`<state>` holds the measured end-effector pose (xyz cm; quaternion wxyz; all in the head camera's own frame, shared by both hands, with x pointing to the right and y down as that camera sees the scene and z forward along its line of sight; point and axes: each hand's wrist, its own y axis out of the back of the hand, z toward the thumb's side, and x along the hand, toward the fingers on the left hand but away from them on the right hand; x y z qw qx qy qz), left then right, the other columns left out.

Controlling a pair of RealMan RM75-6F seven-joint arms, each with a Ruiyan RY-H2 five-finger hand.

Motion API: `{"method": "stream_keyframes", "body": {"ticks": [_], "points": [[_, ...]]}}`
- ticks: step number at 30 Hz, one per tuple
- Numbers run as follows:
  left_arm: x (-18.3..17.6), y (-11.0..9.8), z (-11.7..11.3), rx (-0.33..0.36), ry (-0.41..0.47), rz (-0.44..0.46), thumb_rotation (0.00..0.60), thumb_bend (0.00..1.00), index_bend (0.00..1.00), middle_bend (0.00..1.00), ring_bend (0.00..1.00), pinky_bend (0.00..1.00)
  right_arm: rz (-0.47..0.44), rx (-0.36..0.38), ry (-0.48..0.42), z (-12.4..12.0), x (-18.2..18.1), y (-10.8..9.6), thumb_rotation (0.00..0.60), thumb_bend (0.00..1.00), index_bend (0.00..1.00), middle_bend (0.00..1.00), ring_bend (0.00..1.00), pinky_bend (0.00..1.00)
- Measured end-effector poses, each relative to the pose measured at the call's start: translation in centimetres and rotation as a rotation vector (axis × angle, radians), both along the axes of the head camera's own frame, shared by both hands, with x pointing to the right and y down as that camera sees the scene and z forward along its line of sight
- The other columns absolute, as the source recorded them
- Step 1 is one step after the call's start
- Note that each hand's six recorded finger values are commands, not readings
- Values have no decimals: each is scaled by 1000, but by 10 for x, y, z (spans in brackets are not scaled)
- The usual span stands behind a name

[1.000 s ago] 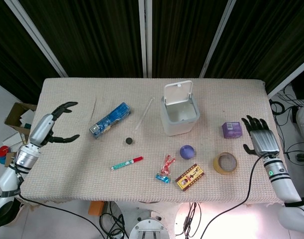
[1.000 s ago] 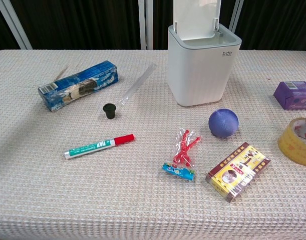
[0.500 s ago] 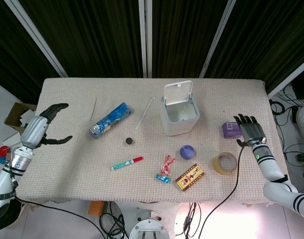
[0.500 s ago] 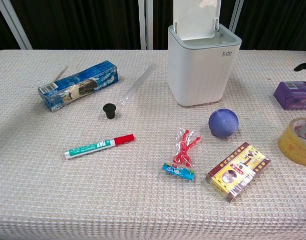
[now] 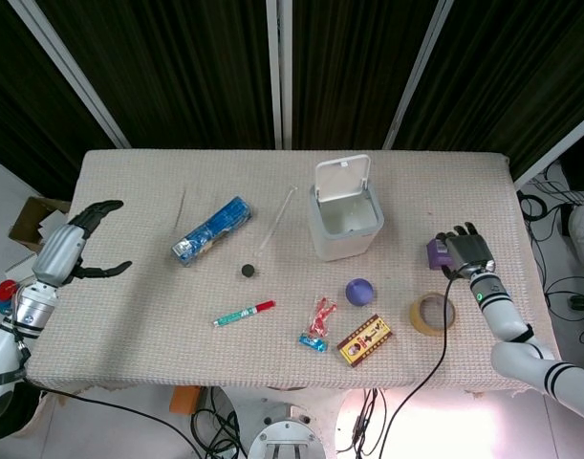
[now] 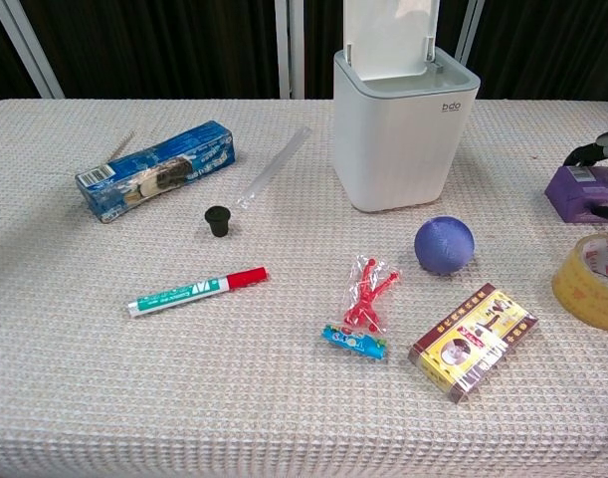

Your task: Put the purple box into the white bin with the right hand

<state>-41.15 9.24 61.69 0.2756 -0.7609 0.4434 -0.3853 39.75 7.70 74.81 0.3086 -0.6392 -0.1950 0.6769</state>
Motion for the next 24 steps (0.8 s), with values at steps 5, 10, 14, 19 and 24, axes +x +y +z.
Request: {"method": "stream_keyframes", "body": {"ticks": [5,10,14,19,24], "points": [[-2,1,0,-3,-1,-4,471,177,117,126,118,228,-19,65,-2,-9,-2,-4,600,380,672,656,308,71],[-2,2,-1,0,3,-4,470,178,117,126,118,228,-40,189,-60,-35,-14,-16,600,381,698,661,318,70],[-3,2,-3,6,9,-8,469,178,118,126,118,228,-46,326,-154,-73,-28,-28,600,378,699,661,316,55],[-7,3,-2,3,11,-12,469,179,118,126,118,228,-41,515,-353,-134,-56,-39,600,358,700,659,308,48],[-8,5,-1,1,22,-19,468,178,118,126,118,228,-55,595,-488,-159,-87,-40,600,345,658,634,255,5]]}}
